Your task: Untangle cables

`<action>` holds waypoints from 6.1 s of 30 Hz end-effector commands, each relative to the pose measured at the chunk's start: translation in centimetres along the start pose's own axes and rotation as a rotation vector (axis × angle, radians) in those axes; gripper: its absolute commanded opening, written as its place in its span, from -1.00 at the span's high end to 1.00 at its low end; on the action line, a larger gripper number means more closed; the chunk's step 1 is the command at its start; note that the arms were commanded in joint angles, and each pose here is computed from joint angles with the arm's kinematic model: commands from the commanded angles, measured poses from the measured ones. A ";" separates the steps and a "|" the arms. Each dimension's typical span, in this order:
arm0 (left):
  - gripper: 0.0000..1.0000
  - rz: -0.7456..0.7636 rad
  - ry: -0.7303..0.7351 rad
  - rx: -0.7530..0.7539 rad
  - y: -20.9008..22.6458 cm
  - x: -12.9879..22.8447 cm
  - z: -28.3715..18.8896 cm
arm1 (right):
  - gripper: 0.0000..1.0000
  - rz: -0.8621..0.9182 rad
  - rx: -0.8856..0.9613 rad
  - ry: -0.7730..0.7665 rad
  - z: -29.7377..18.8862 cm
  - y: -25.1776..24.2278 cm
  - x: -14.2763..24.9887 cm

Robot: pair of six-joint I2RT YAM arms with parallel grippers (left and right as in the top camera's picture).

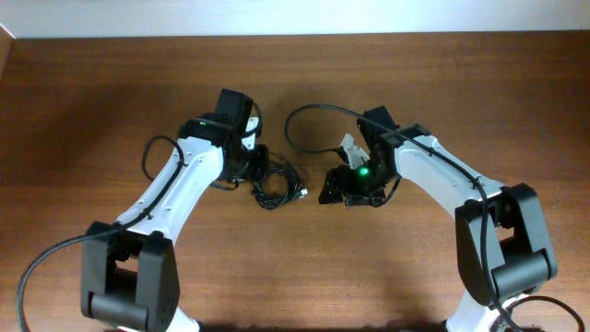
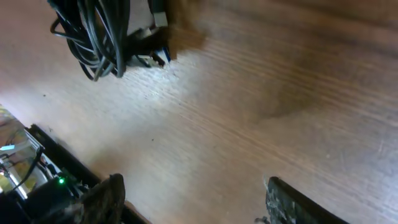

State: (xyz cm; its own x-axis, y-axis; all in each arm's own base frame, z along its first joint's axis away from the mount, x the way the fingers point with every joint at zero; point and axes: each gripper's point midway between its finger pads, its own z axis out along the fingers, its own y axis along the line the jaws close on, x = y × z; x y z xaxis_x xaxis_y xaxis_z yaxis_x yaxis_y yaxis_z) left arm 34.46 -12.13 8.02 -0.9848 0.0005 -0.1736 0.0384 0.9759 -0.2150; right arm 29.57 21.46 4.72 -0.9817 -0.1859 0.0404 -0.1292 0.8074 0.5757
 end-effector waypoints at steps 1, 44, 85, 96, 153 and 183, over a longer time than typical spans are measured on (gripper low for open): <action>0.32 -0.077 0.077 -0.008 -0.1 2.7 1.3 | -0.47 -0.071 -0.022 -0.072 -0.5 1.1 -1.4; 0.59 -0.195 0.067 -0.016 1.1 5.0 5.8 | -0.09 -0.049 -0.013 -0.046 0.7 -0.1 -0.1; 0.52 -0.386 0.000 -0.095 3.0 4.8 6.8 | -0.37 -0.219 -0.102 -0.235 0.0 2.5 -4.9; 0.34 -0.462 0.116 0.185 2.1 4.9 5.7 | -0.47 -0.322 -0.124 -0.289 0.6 5.1 -5.8; -0.34 0.070 -0.080 0.202 1.7 1.7 6.0 | 0.60 -0.015 0.207 -0.166 6.4 1.3 -3.6; -0.27 0.118 -0.074 0.109 1.0 -0.5 7.0 | -0.39 -0.086 0.003 0.003 1.2 6.1 -1.4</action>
State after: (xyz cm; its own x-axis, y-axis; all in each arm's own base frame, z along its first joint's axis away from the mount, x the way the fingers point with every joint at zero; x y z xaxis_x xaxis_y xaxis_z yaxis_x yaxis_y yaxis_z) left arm 36.24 -12.66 3.09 -0.9465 0.0860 -0.3110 0.1831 0.9367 -0.2984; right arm 30.24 26.53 5.91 -0.9708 -0.2387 0.0227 -0.1857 0.8084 0.5585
